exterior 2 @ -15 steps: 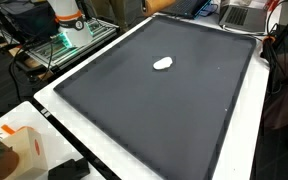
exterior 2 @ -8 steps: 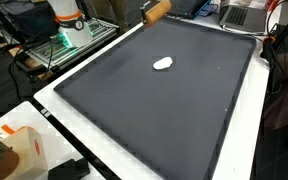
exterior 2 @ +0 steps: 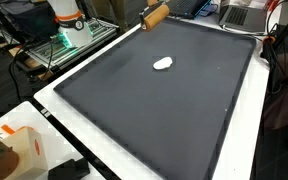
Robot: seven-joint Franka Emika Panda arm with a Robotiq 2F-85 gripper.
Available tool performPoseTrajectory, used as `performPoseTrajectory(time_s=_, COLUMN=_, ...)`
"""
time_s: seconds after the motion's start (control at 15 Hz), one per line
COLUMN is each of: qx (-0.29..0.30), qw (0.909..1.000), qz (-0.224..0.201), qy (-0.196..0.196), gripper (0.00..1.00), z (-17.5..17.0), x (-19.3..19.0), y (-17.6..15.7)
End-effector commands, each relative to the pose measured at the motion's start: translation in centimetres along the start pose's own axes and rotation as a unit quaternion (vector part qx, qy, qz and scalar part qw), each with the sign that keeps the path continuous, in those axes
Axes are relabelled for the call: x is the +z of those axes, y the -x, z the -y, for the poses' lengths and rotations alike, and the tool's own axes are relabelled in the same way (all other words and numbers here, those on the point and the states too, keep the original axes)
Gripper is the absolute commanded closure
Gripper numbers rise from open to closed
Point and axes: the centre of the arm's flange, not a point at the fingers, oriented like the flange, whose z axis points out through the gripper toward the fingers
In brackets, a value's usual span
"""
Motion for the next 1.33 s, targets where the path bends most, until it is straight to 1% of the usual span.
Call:
performPoseTrajectory(time_s=0.0, qx=0.023, qw=0.9992, qz=-0.03, qy=-0.008, gripper=0.77, z=-0.3, x=0.4, y=0.9)
performPoseTrajectory(time_s=0.13, qx=0.03, qw=0.9981, qz=-0.053, qy=-0.013, gripper=0.77, z=-0.8, x=0.5, y=1.4)
performPoseTrajectory(time_s=0.4, qx=0.03, qw=0.9959, qz=-0.078, qy=-0.034, gripper=0.77, z=-1.6, x=1.1, y=2.8)
performPoseTrajectory(time_s=0.53, qx=0.027, qw=0.9949, qz=-0.091, qy=-0.035, gripper=0.77, z=-2.3, x=1.4, y=3.6)
performPoseTrajectory(time_s=0.73, qx=0.022, qw=0.9913, qz=-0.121, qy=-0.048, gripper=0.77, z=-3.2, x=1.9, y=5.0)
performPoseTrajectory(time_s=0.87, qx=0.011, qw=0.9895, qz=-0.133, qy=-0.055, gripper=0.77, z=-3.6, x=2.3, y=5.9)
performPoseTrajectory(time_s=1.13, qx=-0.001, qw=0.9885, qz=-0.137, qy=-0.063, gripper=0.77, z=-4.0, x=3.1, y=7.3)
performPoseTrajectory(time_s=1.27, qx=-0.011, qw=0.9896, qz=-0.129, qy=-0.062, gripper=0.77, z=-4.0, x=3.3, y=7.7)
